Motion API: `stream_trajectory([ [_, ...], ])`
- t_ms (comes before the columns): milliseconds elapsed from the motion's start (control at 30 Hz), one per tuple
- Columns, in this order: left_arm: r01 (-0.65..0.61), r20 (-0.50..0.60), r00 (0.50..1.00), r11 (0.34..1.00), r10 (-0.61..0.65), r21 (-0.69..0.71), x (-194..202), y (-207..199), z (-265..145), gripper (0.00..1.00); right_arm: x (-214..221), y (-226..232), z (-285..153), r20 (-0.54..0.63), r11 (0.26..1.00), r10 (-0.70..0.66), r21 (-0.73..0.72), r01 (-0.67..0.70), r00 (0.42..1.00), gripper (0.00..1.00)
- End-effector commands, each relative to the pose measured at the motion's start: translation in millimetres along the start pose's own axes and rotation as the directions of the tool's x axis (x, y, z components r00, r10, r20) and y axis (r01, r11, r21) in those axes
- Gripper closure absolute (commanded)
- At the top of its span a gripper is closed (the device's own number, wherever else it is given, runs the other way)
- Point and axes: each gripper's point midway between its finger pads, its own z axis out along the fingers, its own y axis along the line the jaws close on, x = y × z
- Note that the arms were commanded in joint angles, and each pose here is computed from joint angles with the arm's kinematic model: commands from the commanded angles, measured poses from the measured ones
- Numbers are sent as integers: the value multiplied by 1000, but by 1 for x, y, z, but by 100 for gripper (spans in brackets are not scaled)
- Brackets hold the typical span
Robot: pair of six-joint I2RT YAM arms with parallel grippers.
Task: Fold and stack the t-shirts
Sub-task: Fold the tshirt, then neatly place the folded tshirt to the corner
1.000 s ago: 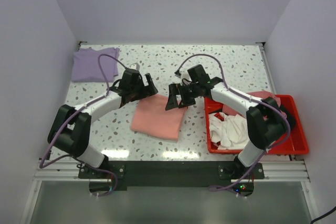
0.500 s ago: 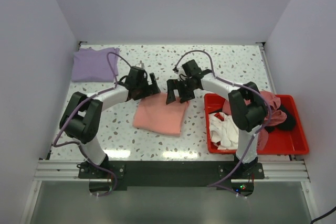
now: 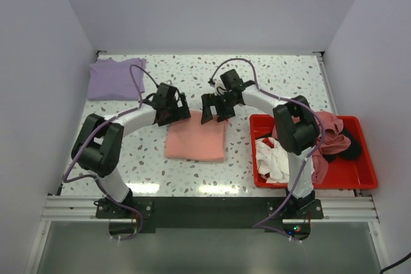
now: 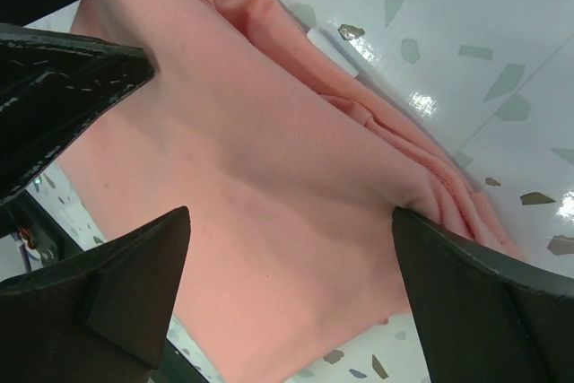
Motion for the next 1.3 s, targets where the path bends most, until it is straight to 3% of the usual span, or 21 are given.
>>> stream_trajectory([
  [0,-25,99,995,1000,25,3,-32,-6,-31,0,-10,-3,-21,25,997,-60,59,58,998,1],
  [233,1,216,976,993,-27,122,-49,-23,-94,0,-67,85,-145,306,977,-207,16,213,929,1],
  [300,11,221,975,995,-33,103,-40,-12,-100,0,-58,90,-159,356,978,-197,7,209,913,1],
  [333,21,240,970,996,-41,88,-40,-5,-109,0,-54,105,-190,432,977,-189,-7,212,882,1],
  [367,24,246,968,997,-41,74,-38,0,-112,0,-35,95,-182,412,984,-161,-6,179,897,1],
  [433,28,252,967,999,-39,46,-29,13,-114,0,-23,107,-214,507,985,-137,-24,172,851,1],
  [700,-20,190,982,999,12,42,-6,22,-91,0,54,77,-229,560,1000,-26,3,30,828,1],
  [833,-32,126,992,999,27,38,6,22,-65,0,69,58,-235,580,996,-2,72,-48,814,1],
  [1033,-46,62,997,999,44,29,19,24,-43,0,83,50,-244,584,992,-21,116,-58,811,1],
  [1267,-83,-5,996,997,83,2,45,31,-28,9,95,35,-236,553,983,-20,164,-85,833,1],
])
